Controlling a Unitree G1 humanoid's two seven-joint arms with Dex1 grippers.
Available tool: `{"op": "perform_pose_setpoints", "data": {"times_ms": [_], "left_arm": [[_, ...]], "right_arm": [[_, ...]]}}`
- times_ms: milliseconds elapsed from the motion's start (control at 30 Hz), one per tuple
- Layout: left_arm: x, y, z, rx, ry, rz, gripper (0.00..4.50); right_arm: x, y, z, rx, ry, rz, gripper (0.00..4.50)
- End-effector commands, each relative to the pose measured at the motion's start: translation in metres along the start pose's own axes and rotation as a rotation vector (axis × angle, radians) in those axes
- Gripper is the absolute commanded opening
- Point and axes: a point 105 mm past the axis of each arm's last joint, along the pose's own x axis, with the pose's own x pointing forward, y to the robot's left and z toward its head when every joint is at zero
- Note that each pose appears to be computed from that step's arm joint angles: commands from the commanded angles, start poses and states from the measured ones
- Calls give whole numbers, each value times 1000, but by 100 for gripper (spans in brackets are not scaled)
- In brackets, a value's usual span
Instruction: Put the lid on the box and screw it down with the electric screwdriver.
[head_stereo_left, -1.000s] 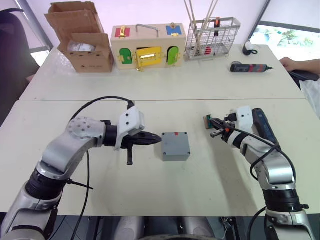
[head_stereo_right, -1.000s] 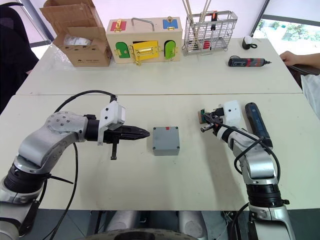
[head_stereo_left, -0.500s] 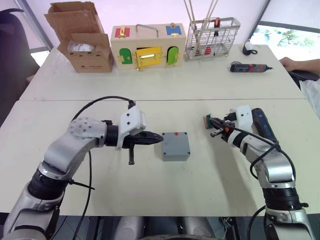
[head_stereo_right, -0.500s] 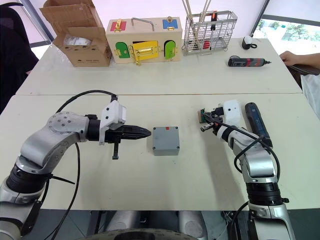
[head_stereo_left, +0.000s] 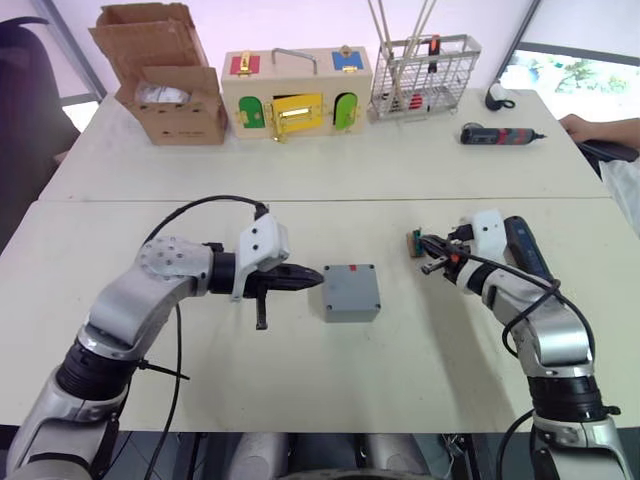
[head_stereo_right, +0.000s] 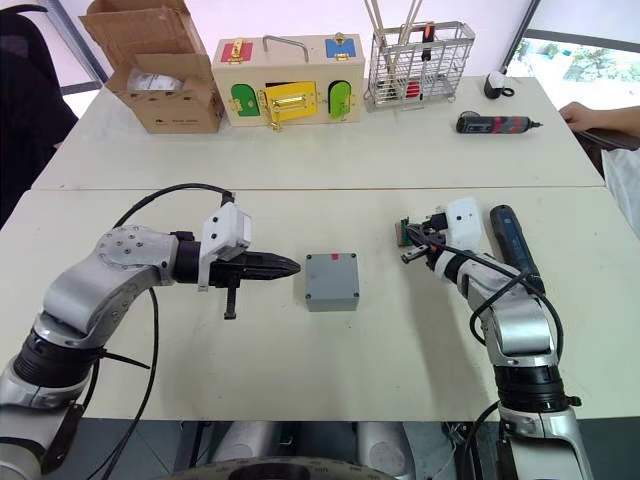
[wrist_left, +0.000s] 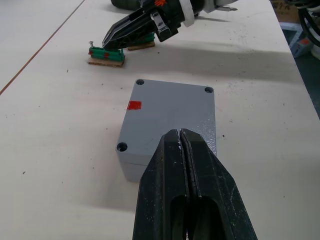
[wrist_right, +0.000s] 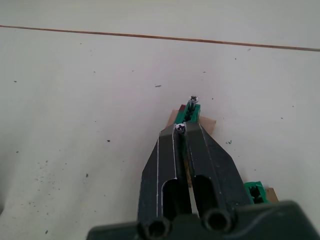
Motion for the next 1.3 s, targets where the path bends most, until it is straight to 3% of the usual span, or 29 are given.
{"op": "perform_pose_setpoints", "data": {"times_ms": [33,267,433,567,667,800,967,1300], "left_arm": [[2,0,7,39,-20,-5,0],[4,0,7,36,-26,-9,0],[1,2,7,35,-25,-13,0],[-2,3,7,37,-18,-26,0],[-6,2,5,45,4,-44,0],[-14,-1,0,58,46,-62,0],[-18,-2,-7,73,91,-54,0],[-15,-2,-6,66,74,-49,0]], "right_arm": [[-5,-2,28,-39,-84,-3,8],[-9,0,41,-52,-108,-2,8],[-25,3,69,-104,-158,30,8],[-46,26,90,-118,-176,208,8],[-55,51,86,-143,-122,355,8],[-56,71,75,-118,-76,442,8],[-52,80,65,-119,-54,455,8],[-43,83,57,-141,-43,445,8]]}}
